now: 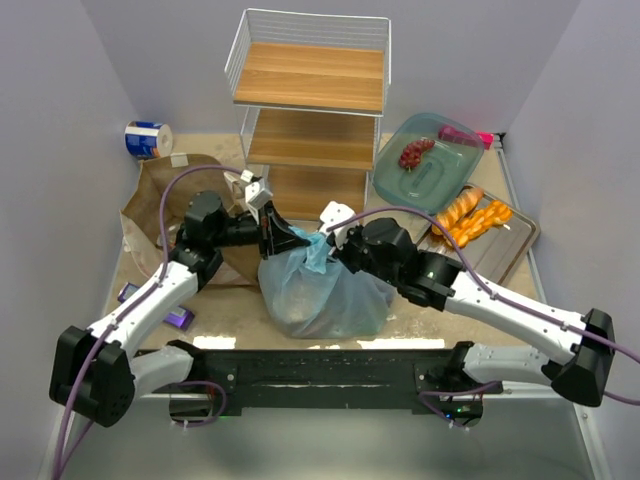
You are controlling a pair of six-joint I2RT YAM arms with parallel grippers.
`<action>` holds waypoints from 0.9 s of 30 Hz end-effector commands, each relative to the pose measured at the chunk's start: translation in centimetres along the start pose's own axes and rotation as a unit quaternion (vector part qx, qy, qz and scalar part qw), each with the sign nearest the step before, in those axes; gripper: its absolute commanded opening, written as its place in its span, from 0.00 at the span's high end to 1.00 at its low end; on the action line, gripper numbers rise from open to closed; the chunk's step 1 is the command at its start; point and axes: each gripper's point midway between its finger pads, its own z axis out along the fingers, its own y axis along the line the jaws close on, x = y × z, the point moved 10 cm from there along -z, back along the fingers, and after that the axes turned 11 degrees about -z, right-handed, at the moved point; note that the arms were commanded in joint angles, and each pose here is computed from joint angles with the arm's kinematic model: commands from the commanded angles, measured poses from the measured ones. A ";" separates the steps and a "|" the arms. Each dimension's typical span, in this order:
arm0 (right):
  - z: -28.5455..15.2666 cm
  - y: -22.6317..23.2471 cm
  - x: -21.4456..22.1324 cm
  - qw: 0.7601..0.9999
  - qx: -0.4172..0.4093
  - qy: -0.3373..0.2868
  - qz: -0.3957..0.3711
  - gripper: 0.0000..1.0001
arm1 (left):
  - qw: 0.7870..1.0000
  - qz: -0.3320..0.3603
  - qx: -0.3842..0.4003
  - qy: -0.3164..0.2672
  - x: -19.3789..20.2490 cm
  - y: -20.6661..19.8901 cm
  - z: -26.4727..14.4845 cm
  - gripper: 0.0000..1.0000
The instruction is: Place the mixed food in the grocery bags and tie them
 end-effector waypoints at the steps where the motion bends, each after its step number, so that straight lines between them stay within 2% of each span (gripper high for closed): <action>1: -3.0 -3.2 0.4 0.992 0.115 0.038 0.034 1.00 | 0.996 0.081 -0.016 -0.025 -0.5 -1.8 0.5 1.00; 2: -3.4 -3.0 0.1 0.993 0.100 0.025 0.050 0.91 | 0.995 0.086 -0.028 -0.031 -0.4 -2.0 0.7 1.00; 4: -3.8 -2.7 -0.3 0.994 0.074 0.016 0.073 0.81 | 0.991 0.106 -0.053 -0.058 -0.7 -2.3 0.7 1.00; 5: -4.2 -2.3 -0.7 0.995 0.046 0.004 0.083 0.68 | 0.989 0.111 -0.067 -0.069 -1.0 -2.3 0.6 1.00; 7: -5.0 -1.8 -0.7 0.994 0.018 0.006 0.112 0.54 | 0.984 0.123 -0.092 -0.090 -1.4 -2.3 0.4 1.00; 8: -5.3 -1.5 -0.8 0.991 0.009 0.006 0.134 0.43 | 0.983 0.125 -0.096 -0.094 -1.5 -2.2 0.4 1.00; 12: -9.0 -1.5 -1.6 0.977 -0.004 -0.020 0.214 0.33 | 0.979 0.132 -0.099 -0.116 -1.1 -2.7 0.7 1.00; 14: -10.4 -1.5 -2.6 0.952 0.007 -0.048 0.302 0.29 | 0.977 0.139 -0.099 -0.124 -0.7 -3.4 0.8 1.00; 15: -11.5 -1.6 -3.1 0.939 0.003 -0.084 0.334 0.28 | 0.975 0.139 -0.113 -0.129 -0.2 -3.3 0.8 1.00; 17: -12.2 -1.4 -3.9 0.893 0.001 -0.115 0.434 0.28 | 0.974 0.141 -0.124 -0.130 0.4 -3.5 0.9 1.00; 18: -12.2 -1.2 -4.2 0.868 -0.008 -0.157 0.472 0.28 | 0.971 0.150 -0.131 -0.135 0.5 -3.9 0.9 1.00; 19: -12.1 -0.6 -4.9 0.828 -0.047 -0.178 0.529 0.28 | 0.970 0.152 -0.135 -0.134 0.7 -4.1 0.9 1.00; 20: -11.9 -0.2 -5.3 0.806 -0.072 -0.199 0.553 0.30 | 0.970 0.156 -0.134 -0.132 1.0 -4.5 0.8 1.00; 21: -11.1 0.1 -5.9 0.766 -0.103 -0.228 0.593 0.34 | 0.967 0.160 -0.146 -0.135 1.2 -4.4 0.7 1.00; 24: -10.0 0.6 -7.4 0.728 -0.157 -0.231 0.627 0.34 | 0.964 0.167 -0.155 -0.134 1.5 -4.8 0.8 1.00; 26: -8.4 1.6 -8.2 0.724 -0.175 -0.206 0.634 0.34 | 0.964 0.169 -0.157 -0.131 1.8 -5.1 0.9 1.00; 27: -8.2 1.7 -8.9 0.714 -0.181 -0.210 0.644 0.33 | 0.962 0.172 -0.166 -0.134 1.8 -5.0 0.9 1.00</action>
